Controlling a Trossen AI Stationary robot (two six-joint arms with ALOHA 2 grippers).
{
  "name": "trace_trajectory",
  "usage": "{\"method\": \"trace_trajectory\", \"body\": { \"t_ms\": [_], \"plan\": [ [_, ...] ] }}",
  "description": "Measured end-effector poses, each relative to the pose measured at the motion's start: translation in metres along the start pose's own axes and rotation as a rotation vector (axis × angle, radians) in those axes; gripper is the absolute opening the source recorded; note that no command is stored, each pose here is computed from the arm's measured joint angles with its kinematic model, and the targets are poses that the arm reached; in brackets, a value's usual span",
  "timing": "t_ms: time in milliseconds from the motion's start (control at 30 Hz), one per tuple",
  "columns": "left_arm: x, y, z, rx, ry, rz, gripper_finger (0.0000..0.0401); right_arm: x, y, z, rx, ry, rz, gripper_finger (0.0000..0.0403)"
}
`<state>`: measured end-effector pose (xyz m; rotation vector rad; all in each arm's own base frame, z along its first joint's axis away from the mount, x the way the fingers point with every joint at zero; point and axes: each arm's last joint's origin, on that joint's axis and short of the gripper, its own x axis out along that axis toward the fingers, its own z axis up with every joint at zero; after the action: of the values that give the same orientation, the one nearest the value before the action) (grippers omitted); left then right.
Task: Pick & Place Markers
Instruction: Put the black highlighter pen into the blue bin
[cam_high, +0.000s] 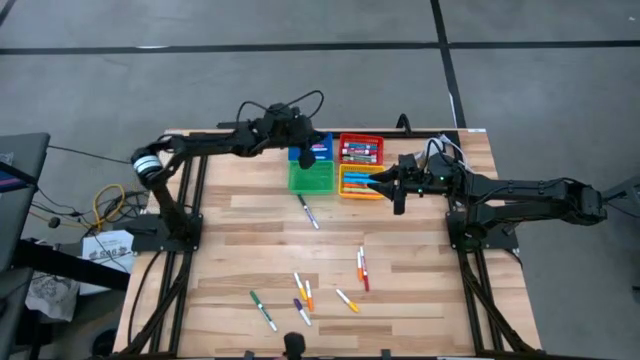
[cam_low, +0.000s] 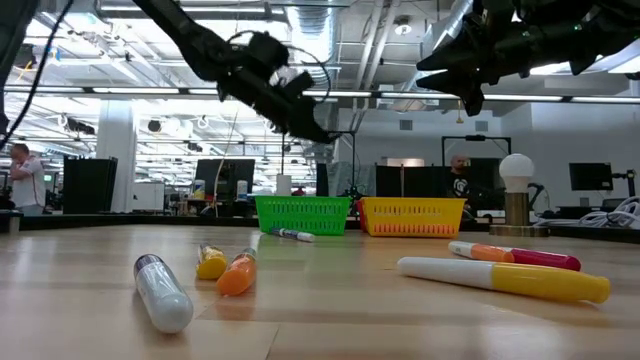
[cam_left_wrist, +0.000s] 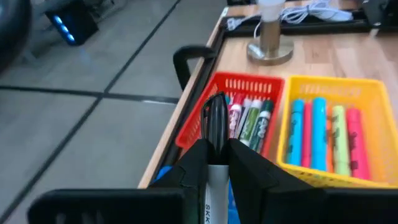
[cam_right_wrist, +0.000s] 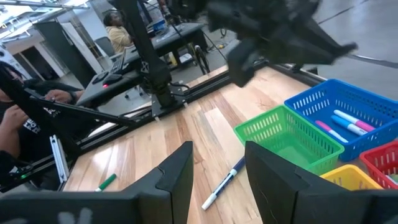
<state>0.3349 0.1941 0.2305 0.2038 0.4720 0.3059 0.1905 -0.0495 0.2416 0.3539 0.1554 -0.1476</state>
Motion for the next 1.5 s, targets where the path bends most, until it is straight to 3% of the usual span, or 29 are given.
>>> {"method": "trace_trajectory", "body": {
  "t_ms": [400,800,1500],
  "plan": [
    [0.034,0.015,-0.047,-0.138,0.120,-0.077,0.0052,0.000,0.000,0.000,0.000,0.000,0.001,0.0133],
    [0.032,0.013,-0.057,-0.196,0.220,-0.102,0.0053,0.000,0.000,0.000,0.000,0.000,0.000,0.0133],
    [0.033,0.023,-0.069,-0.242,0.239,-0.097,0.0059,0.000,0.000,0.000,-0.001,-0.004,0.001,0.0133]
  ]
}}
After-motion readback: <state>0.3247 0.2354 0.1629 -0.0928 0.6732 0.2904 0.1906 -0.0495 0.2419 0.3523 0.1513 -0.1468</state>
